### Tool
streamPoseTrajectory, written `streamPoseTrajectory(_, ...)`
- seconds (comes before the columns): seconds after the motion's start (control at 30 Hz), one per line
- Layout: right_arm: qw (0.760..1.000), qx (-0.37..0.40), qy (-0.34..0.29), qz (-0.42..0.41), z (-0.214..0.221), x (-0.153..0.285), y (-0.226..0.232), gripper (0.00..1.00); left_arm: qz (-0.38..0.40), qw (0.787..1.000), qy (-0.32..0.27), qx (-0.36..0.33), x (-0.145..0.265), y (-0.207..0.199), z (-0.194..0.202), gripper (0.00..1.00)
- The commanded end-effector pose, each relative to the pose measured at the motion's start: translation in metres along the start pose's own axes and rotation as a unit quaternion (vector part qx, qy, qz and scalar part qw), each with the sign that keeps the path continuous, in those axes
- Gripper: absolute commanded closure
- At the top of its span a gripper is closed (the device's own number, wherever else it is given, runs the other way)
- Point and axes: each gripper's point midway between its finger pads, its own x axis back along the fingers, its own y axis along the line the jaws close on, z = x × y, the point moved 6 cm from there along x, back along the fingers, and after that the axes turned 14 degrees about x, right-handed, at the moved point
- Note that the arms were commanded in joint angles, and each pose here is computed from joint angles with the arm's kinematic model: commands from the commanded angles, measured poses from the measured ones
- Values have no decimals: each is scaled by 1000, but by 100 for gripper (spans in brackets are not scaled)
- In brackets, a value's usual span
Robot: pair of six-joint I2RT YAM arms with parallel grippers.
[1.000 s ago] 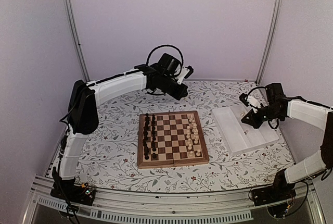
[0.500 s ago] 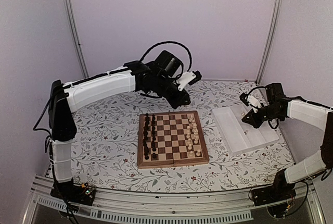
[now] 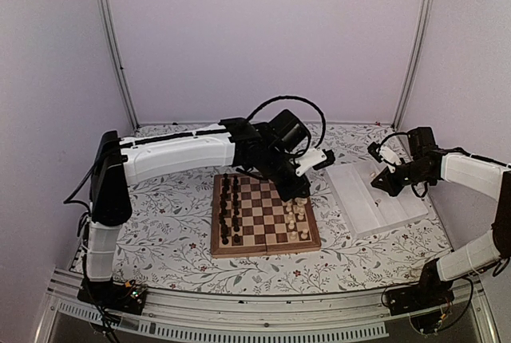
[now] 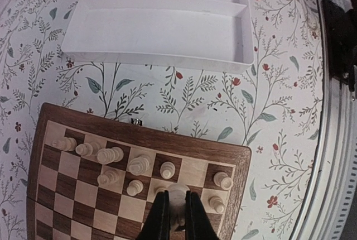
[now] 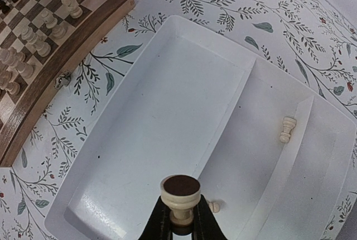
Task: Set up the chess pieces on the board
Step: Place the chess piece on the chessboard.
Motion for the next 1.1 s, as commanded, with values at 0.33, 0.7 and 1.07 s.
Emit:
streamPoseTrajectory(0.33, 1000, 1, -8, 5, -1, 2, 0, 95, 22, 999, 37, -12, -38, -14, 16, 100)
streamPoseTrajectory(0.7, 1000, 0, -5, 2, 1, 0, 1, 95, 26, 998, 55, -12, -52, -13, 26, 100)
streamPoseTrajectory(1.07, 1000, 1, -5, 1, 1, 0, 1, 95, 25, 997, 69, -13, -63, -12, 35, 100)
